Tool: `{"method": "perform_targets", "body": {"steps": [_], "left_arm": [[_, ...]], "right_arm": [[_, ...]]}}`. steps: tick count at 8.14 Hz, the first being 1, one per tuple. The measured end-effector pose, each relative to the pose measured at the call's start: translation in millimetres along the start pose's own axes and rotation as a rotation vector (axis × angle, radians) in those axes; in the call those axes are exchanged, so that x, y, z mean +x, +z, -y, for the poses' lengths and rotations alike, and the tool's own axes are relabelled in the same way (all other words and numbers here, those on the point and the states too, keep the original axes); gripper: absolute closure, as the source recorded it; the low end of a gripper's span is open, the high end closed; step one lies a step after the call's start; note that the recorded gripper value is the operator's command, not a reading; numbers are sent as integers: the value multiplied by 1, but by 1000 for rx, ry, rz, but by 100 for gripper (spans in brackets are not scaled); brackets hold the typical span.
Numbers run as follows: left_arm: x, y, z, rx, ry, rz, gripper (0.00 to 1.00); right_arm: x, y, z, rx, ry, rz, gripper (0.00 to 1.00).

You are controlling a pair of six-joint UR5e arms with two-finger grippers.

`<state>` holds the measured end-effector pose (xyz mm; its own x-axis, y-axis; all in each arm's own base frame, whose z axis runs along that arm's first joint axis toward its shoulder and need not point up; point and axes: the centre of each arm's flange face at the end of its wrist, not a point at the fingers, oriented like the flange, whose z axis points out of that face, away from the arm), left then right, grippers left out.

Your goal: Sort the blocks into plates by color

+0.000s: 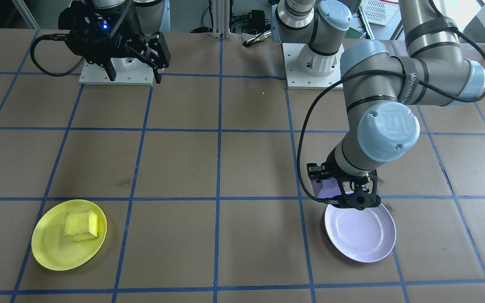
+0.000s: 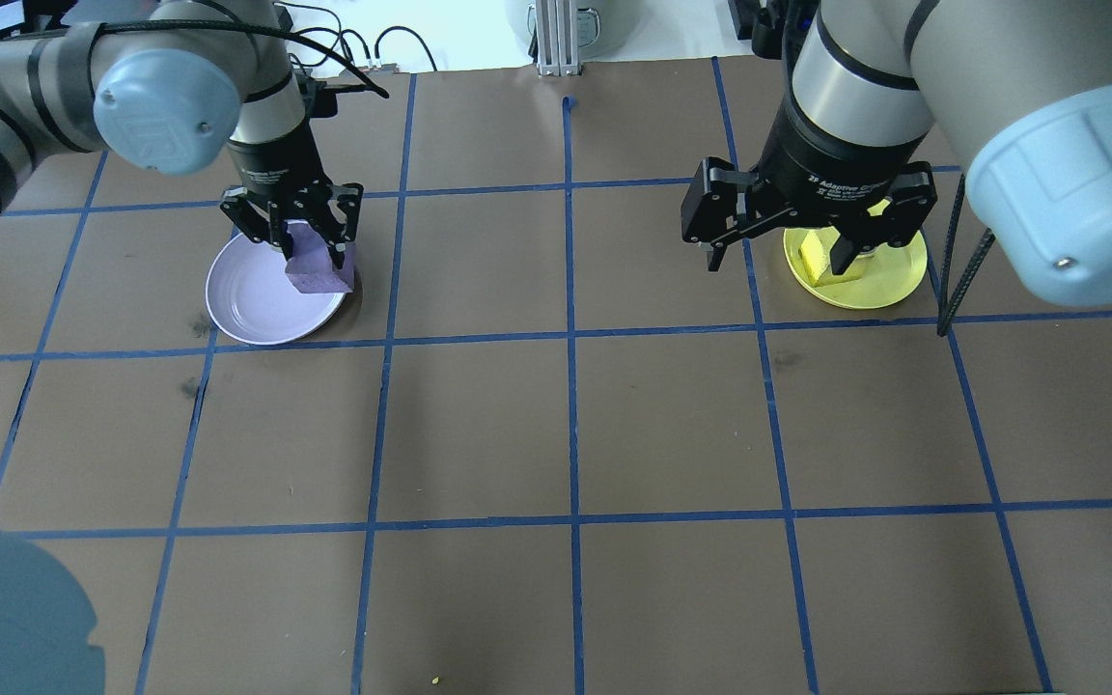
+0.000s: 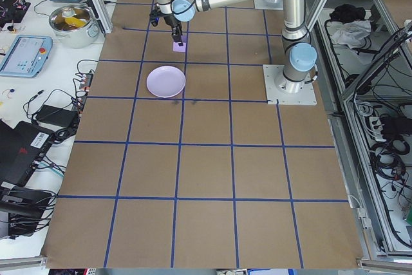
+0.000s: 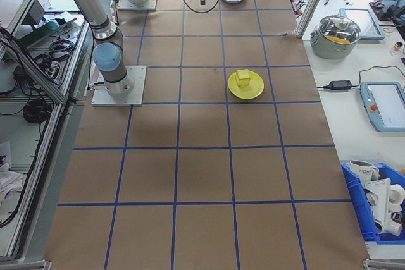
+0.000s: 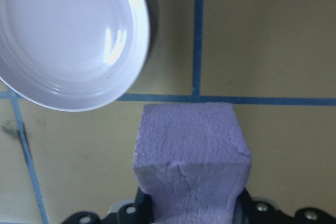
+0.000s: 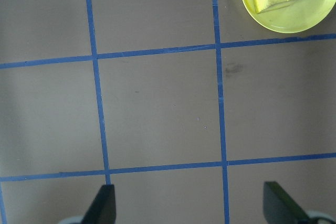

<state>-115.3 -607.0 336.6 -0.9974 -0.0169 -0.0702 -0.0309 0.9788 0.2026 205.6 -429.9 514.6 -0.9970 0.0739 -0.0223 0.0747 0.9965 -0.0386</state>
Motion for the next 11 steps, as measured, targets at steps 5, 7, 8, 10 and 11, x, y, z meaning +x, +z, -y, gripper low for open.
{"method": "perform_targets", "body": {"steps": [5,7,8,10,11], "left_arm": [[-95,41,60,39,74,12,81],[-101,64,76,43,81,12,1],[-102,70,80,43,81,12,0],[-103,70,81,50,75,10,0],[-103,65,79,57,73,10,0]], "right_arm": [[5,-1,-10,-40,4,-22,0],[4,0,-8,-32,0,-21,0],[3,-1,-8,-30,0,-21,0],[3,-2,-6,-14,0,-16,0],[3,-1,-6,-16,0,-17,0]]}}
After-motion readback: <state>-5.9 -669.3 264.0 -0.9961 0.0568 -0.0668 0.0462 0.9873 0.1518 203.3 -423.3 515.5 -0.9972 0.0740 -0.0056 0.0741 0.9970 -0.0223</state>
